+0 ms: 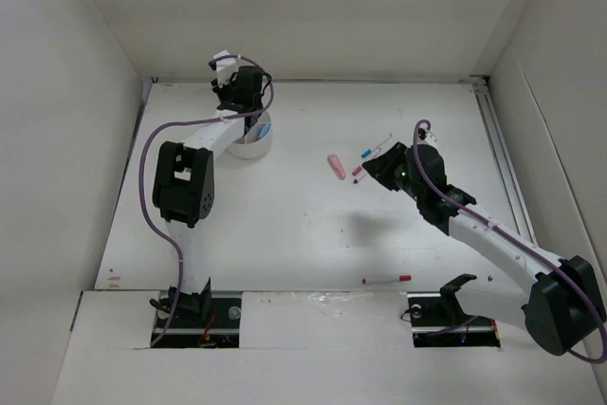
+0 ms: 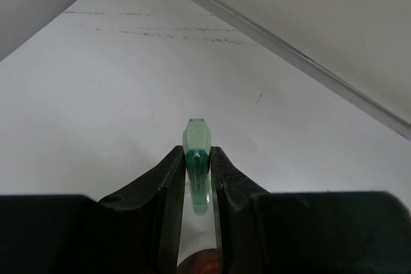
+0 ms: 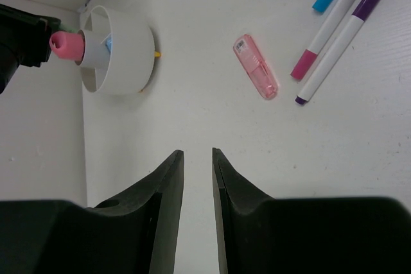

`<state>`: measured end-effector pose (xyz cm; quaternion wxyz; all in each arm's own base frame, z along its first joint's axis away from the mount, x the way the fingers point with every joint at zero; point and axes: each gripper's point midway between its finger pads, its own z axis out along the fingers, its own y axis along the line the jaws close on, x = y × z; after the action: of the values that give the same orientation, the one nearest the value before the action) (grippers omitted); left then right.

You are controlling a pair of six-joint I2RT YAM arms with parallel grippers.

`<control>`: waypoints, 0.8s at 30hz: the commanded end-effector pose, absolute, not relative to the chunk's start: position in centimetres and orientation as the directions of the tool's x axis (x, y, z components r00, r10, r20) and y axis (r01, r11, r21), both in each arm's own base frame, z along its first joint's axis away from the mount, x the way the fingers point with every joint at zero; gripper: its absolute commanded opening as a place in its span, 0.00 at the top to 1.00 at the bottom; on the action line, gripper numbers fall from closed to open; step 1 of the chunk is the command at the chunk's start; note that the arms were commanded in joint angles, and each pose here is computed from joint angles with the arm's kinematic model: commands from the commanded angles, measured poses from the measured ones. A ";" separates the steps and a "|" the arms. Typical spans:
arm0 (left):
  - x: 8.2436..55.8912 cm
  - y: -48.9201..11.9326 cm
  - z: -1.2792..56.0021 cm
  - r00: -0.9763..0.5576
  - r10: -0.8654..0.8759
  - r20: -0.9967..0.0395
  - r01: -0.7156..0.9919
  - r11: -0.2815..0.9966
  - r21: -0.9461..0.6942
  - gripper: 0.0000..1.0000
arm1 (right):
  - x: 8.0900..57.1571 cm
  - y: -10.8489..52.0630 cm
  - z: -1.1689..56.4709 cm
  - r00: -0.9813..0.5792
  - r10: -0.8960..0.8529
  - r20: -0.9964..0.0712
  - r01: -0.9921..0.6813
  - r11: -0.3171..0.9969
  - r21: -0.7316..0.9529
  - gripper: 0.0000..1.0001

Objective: Sort the stationery into containers
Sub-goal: Place the stationery in the storage box.

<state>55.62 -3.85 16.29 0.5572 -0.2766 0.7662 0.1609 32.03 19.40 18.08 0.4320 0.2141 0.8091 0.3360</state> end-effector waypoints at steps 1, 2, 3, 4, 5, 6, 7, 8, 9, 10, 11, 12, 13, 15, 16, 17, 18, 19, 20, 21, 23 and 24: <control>55.8 -3.8 16.3 -0.241 -0.196 -0.950 -0.627 0.779 -0.002 0.82 | 32.9 19.9 21.2 -0.488 0.650 -0.582 -0.004 0.665 0.747 0.70; 55.9 -3.7 16.8 -0.230 -0.196 -0.953 -0.634 0.773 -0.006 0.82 | 32.9 19.9 21.2 -0.488 0.650 -0.582 -0.004 0.665 0.747 0.70; 55.9 -3.7 16.8 -0.230 -0.196 -0.953 -0.634 0.773 -0.006 0.82 | 32.9 19.9 21.2 -0.488 0.650 -0.582 -0.004 0.665 0.747 0.70; 55.7 -3.6 16.2 -0.237 -0.199 -0.951 -0.636 0.771 -0.003 0.82 | 32.9 19.9 21.2 -0.488 0.650 -0.582 -0.004 0.665 0.747 0.70; 55.7 -3.6 16.2 -0.237 -0.199 -0.951 -0.636 0.771 -0.003 0.80 | 32.9 19.9 21.2 -0.488 0.650 -0.582 -0.004 0.665 0.747 0.70; 55.5 -3.6 16.4 -0.230 -0.201 -0.952 -0.636 0.771 -0.010 0.80 | 32.9 19.9 21.2 -0.488 0.650 -0.582 -0.004 0.665 0.747 0.70; 55.5 -3.6 16.4 -0.230 -0.201 -0.952 -0.636 0.771 -0.010 0.80 | 32.9 19.9 21.2 -0.488 0.650 -0.582 -0.004 0.665 0.747 0.70; 55.5 -3.5 16.5 -0.227 -0.199 -0.953 -0.642 0.766 -0.007 0.80 | 32.8 20.0 21.2 -0.495 0.648 -0.579 -0.008 0.663 0.748 0.70; 55.5 -3.5 16.5 -0.227 -0.199 -0.953 -0.642 0.766 -0.007 0.80 | 32.8 20.0 21.2 -0.495 0.648 -0.579 -0.009 0.663 0.748 0.70; 55.1 -3.7 16.3 -0.230 -0.188 -0.955 -0.649 0.760 0.007 0.80 | 32.8 20.0 21.2 -0.495 0.648 -0.579 -0.009 0.663 0.748 0.70; 54.9 -3.6 16.3 -0.233 -0.187 -0.954 -0.649 0.760 0.009 0.79 | 32.8 20.0 21.2 -0.495 0.648 -0.579 -0.009 0.663 0.748 0.70; 54.8 -4.0 16.5 -0.227 -0.177 -0.958 -0.648 0.761 0.013 0.77 | 32.8 20.0 21.2 -0.495 0.648 -0.579 -0.009 0.663 0.748 0.70; 54.6 -3.8 16.8 -0.222 -0.168 -0.960 -0.653 0.757 0.018 0.76 | 32.8 20.0 21.2 -0.495 0.648 -0.579 -0.009 0.663 0.748 0.70; 54.5 -4.1 16.8 -0.221 -0.164 -0.961 -0.652 0.758 0.020 0.72 | 32.8 20.0 21.2 -0.495 0.648 -0.579 -0.009 0.663 0.748 0.70; 54.5 -4.1 17.3 -0.212 -0.167 -0.963 -0.652 0.758 0.013 0.72 | 32.7 20.2 21.2 -0.501 0.645 -0.577 -0.013 0.661 0.750 0.70; 54.1 -4.6 17.7 -0.210 -0.166 -0.964 -0.644 0.765 0.009 0.70 | 32.7 20.2 21.2 -0.501 0.645 -0.577 -0.013 0.661 0.750 0.70; 54.1 -4.6 18.2 -0.200 -0.169 -0.965 -0.644 0.765 -0.001 0.70 | 32.7 20.2 21.2 -0.501 0.645 -0.577 -0.013 0.661 0.750 0.70; 54.0 -4.6 18.9 -0.188 -0.174 -0.967 -0.644 0.765 -0.013 0.70 | 32.7 20.2 21.2 -0.501 0.645 -0.577 -0.013 0.661 0.750 0.70; 53.7 -4.5 20.7 -0.145 -0.196 -0.970 -0.645 0.762 -0.057 0.70 | 32.7 20.2 21.2 -0.501 0.645 -0.577 -0.013 0.661 0.750 0.70; 53.6 -4.8 21.3 -0.138 -0.220 -0.966 -0.626 0.775 -0.087 0.70 | 32.7 20.2 21.2 -0.501 0.645 -0.577 -0.013 0.661 0.750 0.70; 52.7 -5.1 24.8 -0.071 -0.265 -0.962 -0.585 0.792 -0.175 0.70 | 32.7 20.2 21.2 -0.501 0.645 -0.577 -0.013 0.661 0.750 0.70; 52.4 -5.8 24.9 -0.065 -0.309 -0.949 -0.546 0.807 -0.226 0.70 | 32.7 20.2 21.2 -0.501 0.645 -0.577 -0.013 0.661 0.750 0.70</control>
<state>53.99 -5.10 17.55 0.5682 -0.2705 0.7563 0.1788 32.01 19.42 18.08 0.4315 0.2138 0.8092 0.3366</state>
